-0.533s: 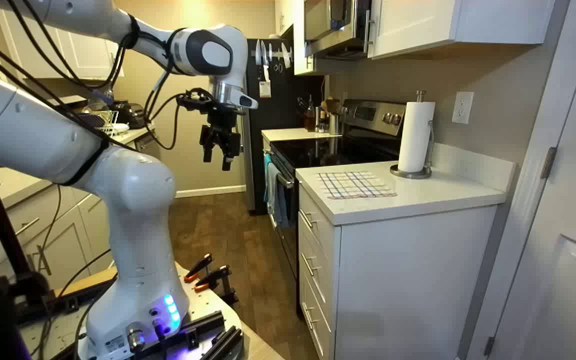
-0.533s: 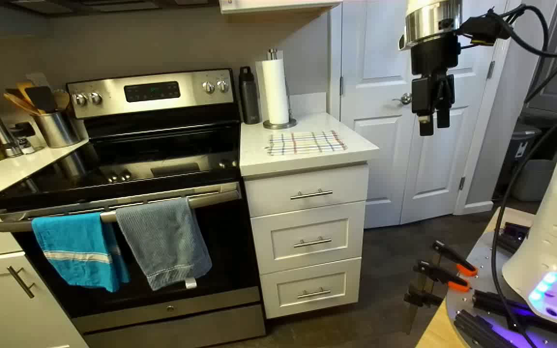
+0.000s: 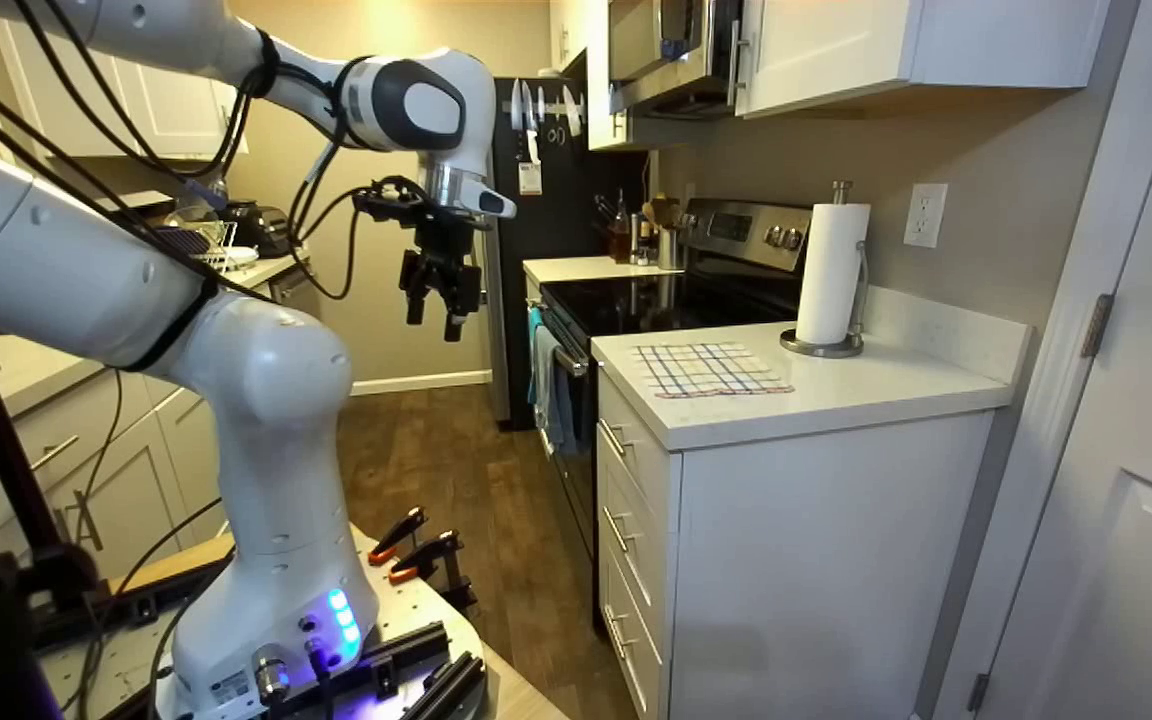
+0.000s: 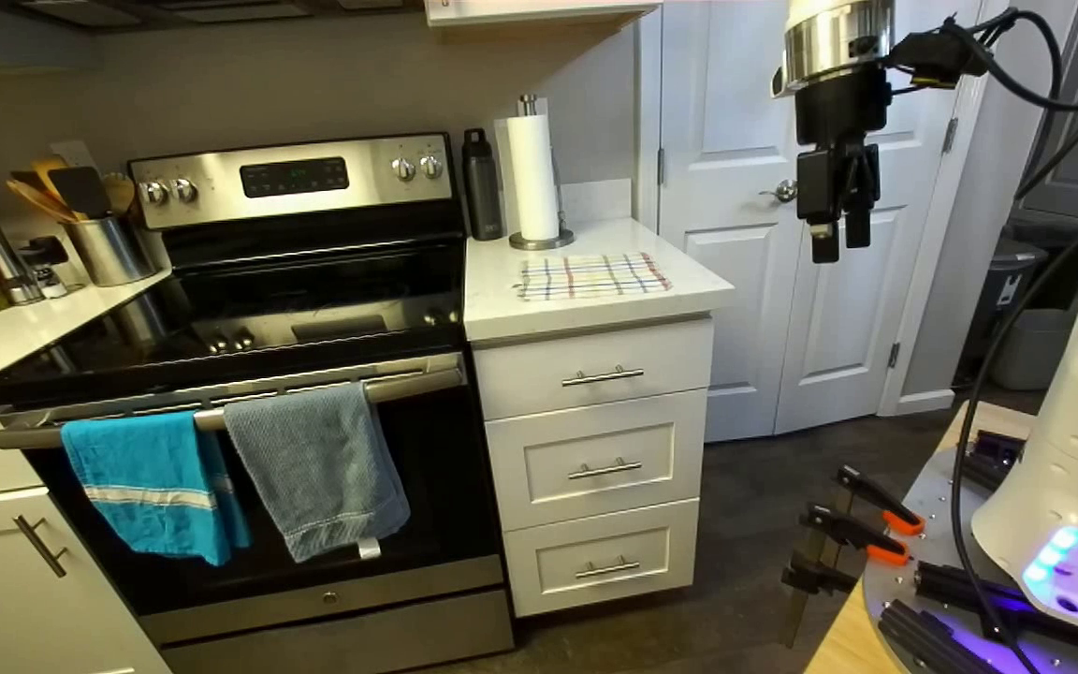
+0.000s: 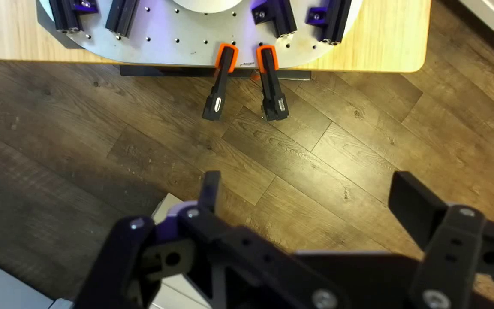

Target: Open the top right drawer

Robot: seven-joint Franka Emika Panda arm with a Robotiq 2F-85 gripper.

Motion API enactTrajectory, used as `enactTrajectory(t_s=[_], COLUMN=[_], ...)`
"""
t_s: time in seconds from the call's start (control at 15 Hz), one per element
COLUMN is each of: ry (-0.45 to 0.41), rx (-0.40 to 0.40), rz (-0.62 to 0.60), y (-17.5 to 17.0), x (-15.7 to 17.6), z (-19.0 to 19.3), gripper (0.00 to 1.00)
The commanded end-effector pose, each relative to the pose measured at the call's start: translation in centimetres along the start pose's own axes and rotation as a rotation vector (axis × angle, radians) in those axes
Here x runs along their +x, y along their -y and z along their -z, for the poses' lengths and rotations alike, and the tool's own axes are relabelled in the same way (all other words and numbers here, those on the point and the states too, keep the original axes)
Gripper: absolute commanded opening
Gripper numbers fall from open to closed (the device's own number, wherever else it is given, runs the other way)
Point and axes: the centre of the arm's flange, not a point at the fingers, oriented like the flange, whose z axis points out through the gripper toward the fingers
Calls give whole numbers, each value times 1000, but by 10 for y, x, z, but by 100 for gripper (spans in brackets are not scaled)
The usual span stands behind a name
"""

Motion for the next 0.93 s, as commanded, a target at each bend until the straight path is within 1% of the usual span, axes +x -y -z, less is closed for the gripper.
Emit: enactTrajectory(t_s=[0.0, 0.27, 0.47, 0.87], ry=[-15, -83, -129, -182], rx=[-15, 3, -1, -36], rz=[13, 66, 120, 229], y=[5, 20, 37, 78], x=[20, 76, 116, 179], z=[-8, -22, -37, -51], gripper=[100, 100, 100, 100])
